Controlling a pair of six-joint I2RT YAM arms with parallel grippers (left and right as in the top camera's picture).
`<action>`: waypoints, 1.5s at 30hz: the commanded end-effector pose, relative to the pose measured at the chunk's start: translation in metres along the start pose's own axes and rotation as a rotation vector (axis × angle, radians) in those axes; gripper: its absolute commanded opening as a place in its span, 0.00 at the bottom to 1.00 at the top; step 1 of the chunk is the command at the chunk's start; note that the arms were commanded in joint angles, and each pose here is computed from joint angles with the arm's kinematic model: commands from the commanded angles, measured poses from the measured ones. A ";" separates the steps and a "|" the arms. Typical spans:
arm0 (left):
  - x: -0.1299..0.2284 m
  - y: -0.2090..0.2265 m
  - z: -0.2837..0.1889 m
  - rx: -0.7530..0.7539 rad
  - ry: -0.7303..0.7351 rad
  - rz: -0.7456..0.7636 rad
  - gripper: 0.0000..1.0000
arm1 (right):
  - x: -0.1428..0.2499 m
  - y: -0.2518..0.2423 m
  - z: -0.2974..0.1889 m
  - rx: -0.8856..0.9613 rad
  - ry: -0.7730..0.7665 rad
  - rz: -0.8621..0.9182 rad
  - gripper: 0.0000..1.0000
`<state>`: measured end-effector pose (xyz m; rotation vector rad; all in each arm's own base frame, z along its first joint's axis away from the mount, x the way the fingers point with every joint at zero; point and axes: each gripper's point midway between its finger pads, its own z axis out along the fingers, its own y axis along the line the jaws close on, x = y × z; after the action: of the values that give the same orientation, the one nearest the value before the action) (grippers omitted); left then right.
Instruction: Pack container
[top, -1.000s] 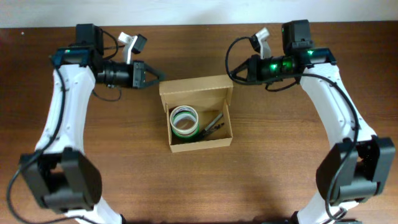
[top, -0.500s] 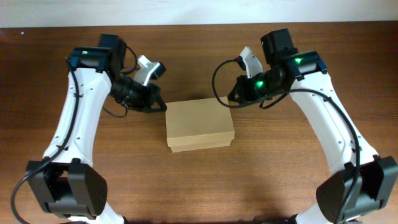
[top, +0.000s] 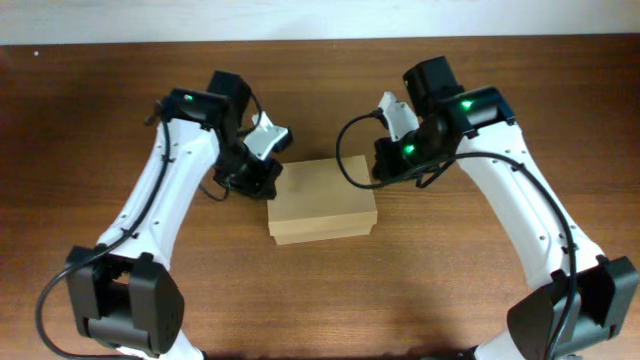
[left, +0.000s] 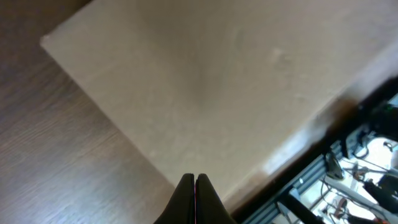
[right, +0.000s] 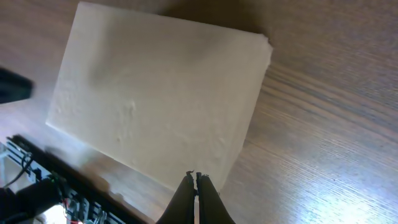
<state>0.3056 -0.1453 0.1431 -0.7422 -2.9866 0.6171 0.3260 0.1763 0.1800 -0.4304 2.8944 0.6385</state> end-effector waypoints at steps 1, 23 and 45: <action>0.013 0.001 0.018 -0.017 0.044 -0.038 0.02 | 0.010 0.003 0.007 0.024 0.024 -0.033 0.04; 0.019 0.000 0.063 -0.018 0.050 -0.035 0.02 | 0.055 -0.027 0.075 0.030 0.123 0.012 0.04; -0.030 0.038 -0.253 -0.600 -0.608 -0.101 0.17 | -0.039 -0.014 -0.245 0.473 -0.549 0.023 0.04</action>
<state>0.3788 -0.0518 0.3568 -0.5420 -3.7839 -0.0173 0.3560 0.0878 0.3737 -0.2044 2.4844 0.1316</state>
